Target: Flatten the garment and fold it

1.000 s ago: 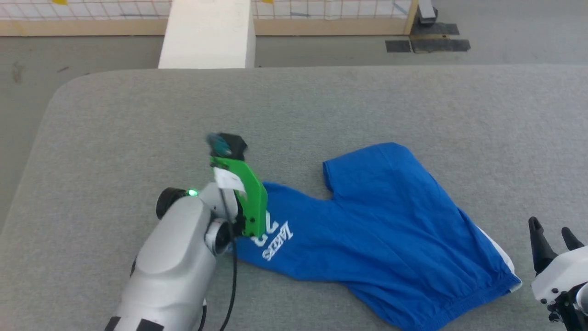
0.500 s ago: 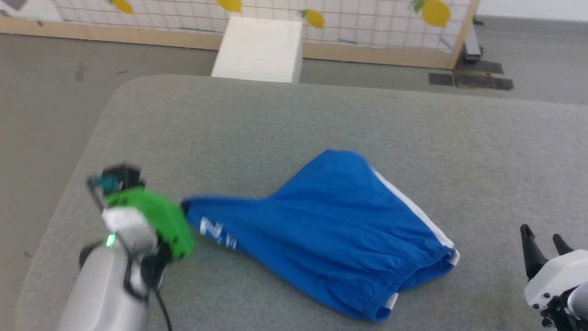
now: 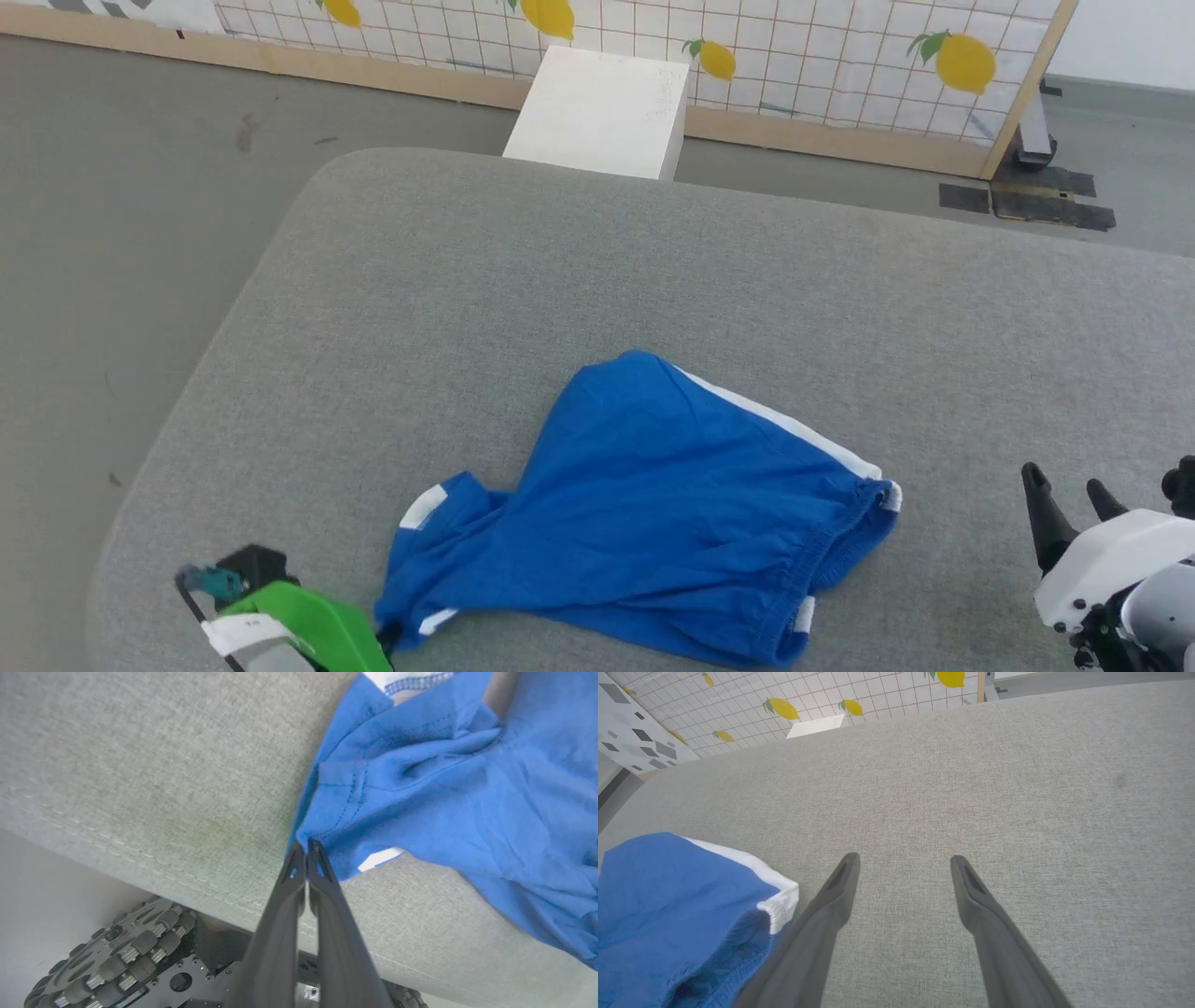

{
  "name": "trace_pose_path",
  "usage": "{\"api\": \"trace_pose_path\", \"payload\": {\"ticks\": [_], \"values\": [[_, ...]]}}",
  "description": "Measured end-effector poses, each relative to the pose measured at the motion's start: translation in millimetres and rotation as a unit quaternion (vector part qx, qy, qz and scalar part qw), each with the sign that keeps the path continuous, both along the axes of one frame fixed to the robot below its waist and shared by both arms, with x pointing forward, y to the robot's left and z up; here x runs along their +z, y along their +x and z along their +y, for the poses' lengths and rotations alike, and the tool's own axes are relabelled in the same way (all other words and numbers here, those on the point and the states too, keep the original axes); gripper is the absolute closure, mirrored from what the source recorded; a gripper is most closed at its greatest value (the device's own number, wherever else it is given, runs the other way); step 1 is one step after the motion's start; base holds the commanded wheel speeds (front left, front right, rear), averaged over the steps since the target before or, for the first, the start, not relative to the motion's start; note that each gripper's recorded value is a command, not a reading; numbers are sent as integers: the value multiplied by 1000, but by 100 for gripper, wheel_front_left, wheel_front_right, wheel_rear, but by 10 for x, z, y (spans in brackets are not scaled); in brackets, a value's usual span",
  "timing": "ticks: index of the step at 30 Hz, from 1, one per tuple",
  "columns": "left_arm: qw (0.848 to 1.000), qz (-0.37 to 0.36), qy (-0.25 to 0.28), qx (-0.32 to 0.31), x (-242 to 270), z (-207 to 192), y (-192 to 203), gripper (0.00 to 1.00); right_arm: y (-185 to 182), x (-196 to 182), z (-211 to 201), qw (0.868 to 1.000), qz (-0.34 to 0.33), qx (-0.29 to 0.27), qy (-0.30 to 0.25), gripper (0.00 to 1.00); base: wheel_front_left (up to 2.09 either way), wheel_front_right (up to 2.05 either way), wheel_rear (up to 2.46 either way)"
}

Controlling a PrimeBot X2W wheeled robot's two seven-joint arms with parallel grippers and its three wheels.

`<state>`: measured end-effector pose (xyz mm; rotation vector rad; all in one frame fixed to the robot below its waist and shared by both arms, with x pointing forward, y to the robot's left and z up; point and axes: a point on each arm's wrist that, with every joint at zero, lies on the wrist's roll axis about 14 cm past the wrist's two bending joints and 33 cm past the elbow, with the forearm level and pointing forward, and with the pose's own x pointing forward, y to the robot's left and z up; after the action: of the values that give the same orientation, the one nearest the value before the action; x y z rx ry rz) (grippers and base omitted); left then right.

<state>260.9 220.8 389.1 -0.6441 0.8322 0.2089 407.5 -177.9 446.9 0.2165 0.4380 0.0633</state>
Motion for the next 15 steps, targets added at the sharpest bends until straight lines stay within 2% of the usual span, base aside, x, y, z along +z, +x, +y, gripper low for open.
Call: {"api": "trace_pose_path", "payload": {"ticks": [1, 5, 6, 10, 13, 15], "values": [[1000, -17, 2, 4, 69, 17, 53, 0, -2, 1, 6, 1000, 0, 1, 0, 0, 0, 0, 0], [993, -114, 22, 20, 478, 149, 340, 0, -14, 33, 52, 1000, -4, 9, -3, 0, 0, 0, 0], [971, -228, 63, 32, 949, 289, 591, 0, -36, 57, 110, 1000, -6, 19, -5, 0, 0, 0, 0], [935, -322, 144, 18, 1276, 377, 731, 0, -72, 48, 242, 999, 2, 42, -7, 0, 0, 0, 0], [903, -383, 194, 23, 1439, 428, 789, 0, -78, 15, 414, 997, 15, 71, -9, 0, 0, 0, 0], [887, -408, 216, 18, 1478, 400, 817, 0, -64, 18, 571, 995, 23, 96, -12, 0, 0, 0, 0]]}}
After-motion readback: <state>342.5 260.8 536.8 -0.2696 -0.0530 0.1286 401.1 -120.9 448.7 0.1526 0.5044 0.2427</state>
